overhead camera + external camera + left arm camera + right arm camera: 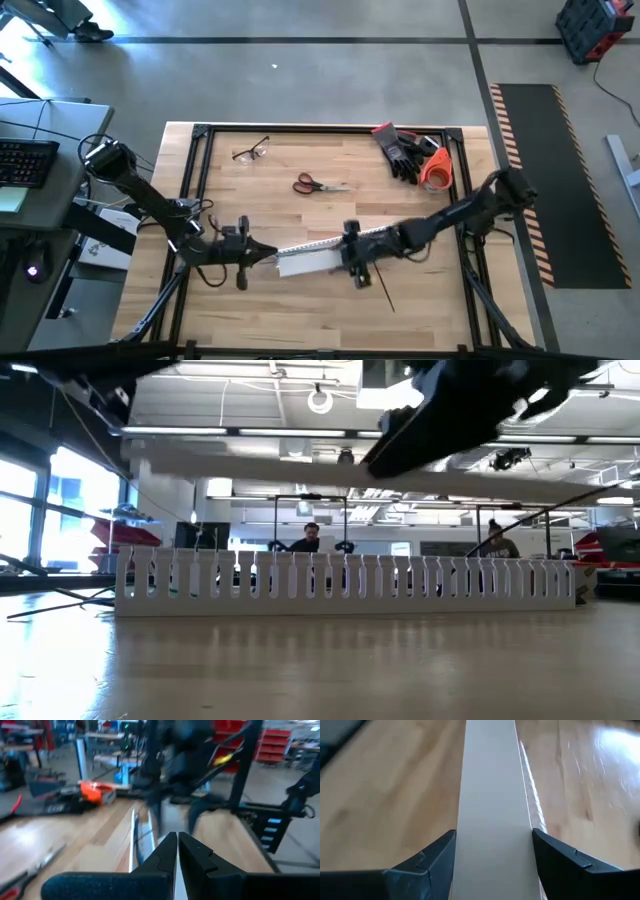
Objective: Ziptie cables
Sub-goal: Close the white cable duct lid
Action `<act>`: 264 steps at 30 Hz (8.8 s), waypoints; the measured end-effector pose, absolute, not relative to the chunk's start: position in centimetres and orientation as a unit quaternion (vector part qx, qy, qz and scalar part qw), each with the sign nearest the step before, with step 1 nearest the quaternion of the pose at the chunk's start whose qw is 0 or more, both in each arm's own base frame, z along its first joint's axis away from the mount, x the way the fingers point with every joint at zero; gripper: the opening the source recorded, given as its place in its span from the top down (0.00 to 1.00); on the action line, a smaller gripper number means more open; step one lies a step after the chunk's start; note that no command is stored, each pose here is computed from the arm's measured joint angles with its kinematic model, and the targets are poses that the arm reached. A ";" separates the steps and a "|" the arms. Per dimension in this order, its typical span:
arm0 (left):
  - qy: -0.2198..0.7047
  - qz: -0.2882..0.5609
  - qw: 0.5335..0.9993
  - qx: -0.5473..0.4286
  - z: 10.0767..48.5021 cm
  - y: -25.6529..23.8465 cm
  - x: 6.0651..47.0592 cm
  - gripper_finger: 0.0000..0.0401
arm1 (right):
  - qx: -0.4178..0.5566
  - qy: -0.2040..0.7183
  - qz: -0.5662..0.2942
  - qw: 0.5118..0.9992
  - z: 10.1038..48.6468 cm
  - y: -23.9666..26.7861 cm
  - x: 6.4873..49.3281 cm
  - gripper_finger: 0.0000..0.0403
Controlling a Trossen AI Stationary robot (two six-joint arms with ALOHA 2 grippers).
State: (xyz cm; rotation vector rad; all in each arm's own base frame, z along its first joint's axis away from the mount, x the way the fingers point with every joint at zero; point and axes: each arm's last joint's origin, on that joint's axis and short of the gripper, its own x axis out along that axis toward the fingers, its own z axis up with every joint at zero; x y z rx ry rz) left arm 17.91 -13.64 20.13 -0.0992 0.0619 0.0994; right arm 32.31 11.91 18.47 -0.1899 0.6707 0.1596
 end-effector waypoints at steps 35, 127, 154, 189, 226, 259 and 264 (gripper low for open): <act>0.113 0.025 0.992 -0.057 18.2 -13.8 17.6 1.00 | -0.109 0.433 0.132 0.885 20.1 6.4 39.7 0.95; 0.410 0.156 0.892 0.114 16.7 0.0 23.5 1.00 | -0.097 0.381 0.038 0.919 19.5 -7.0 41.2 0.73; 0.391 0.172 0.843 0.328 17.5 -3.9 23.1 1.00 | 0.023 0.470 0.138 0.871 16.6 -10.4 38.7 0.34; 0.241 0.176 0.954 -0.011 20.5 -1.6 20.0 0.85 | -0.225 0.587 -0.197 0.752 10.9 -4.0 40.4 0.99; 0.240 0.177 0.953 -0.048 16.1 -1.4 18.4 0.90 | -0.067 0.403 0.142 0.902 15.0 -9.2 41.4 0.35; 0.231 0.200 0.949 -0.080 16.2 -1.2 18.4 0.90 | -0.140 0.274 0.123 0.944 10.6 -9.5 38.6 0.33; 0.225 0.217 0.945 -0.095 16.2 -0.6 18.4 0.90 | -0.161 0.282 0.114 0.939 10.5 -9.7 38.5 0.21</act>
